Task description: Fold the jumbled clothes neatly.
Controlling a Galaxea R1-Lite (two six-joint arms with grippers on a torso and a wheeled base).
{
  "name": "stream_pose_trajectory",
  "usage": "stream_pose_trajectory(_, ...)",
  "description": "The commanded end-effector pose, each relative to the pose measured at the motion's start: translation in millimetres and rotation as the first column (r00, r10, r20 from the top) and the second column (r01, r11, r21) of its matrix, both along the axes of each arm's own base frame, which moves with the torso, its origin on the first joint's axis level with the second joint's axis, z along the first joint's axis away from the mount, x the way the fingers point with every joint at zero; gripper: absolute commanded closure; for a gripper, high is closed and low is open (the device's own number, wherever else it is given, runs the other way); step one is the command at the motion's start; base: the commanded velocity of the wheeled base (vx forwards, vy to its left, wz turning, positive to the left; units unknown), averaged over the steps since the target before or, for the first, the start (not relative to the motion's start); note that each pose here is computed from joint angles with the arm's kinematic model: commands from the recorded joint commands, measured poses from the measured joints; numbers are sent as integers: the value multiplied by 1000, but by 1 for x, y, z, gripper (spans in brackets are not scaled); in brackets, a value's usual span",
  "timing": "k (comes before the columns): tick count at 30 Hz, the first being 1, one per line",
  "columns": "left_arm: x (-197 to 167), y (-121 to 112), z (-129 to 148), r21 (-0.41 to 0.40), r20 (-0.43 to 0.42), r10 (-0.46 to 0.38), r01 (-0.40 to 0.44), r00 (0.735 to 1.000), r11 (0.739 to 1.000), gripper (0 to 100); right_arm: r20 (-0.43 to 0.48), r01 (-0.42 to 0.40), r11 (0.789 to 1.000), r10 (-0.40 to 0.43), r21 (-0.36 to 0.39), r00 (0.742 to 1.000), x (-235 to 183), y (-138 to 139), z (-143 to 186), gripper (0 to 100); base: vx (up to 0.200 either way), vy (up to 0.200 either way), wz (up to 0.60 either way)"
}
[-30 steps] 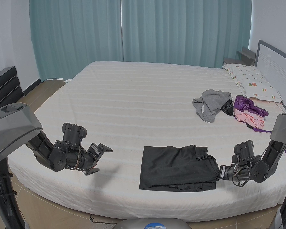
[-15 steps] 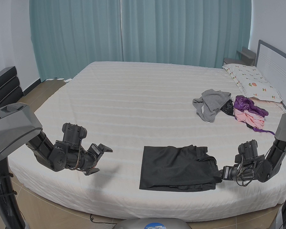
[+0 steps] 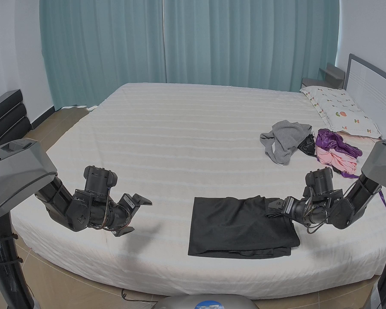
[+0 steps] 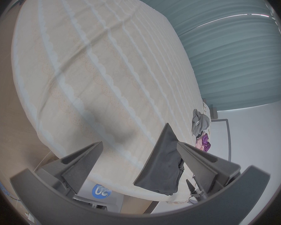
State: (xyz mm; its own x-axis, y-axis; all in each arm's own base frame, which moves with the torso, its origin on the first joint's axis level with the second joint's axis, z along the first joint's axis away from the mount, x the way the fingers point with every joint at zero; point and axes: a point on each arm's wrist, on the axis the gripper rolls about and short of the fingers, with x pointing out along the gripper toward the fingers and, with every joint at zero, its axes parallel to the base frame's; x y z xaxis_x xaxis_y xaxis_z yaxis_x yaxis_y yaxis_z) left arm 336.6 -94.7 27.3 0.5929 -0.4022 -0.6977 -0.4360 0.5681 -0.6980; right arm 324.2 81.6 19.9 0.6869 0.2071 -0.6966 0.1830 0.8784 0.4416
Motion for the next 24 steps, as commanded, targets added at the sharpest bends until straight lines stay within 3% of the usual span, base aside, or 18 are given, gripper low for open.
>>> stream_pose_trajectory(1, 0, 0, -1, 0, -1, 0, 0, 1000, 1000, 0, -14, -26, 998, 27, 63, 1000, 20, 30, -3, 0, 0, 0, 0)
stream_pose_trajectory(7, 1, 0, -1, 0, -1, 0, 0, 1000, 1000, 0, -85, -40, 997, 46, 67, 995, 34, 44, -42, 0, 0, 0, 0)
stream_pose_trajectory(24, 1, 0, -1, -1, 0, 0, 0, 1000, 1000, 0, -81, -57, 997, 62, 56, 995, 61, 58, -45, 0, 0, 0, 0)
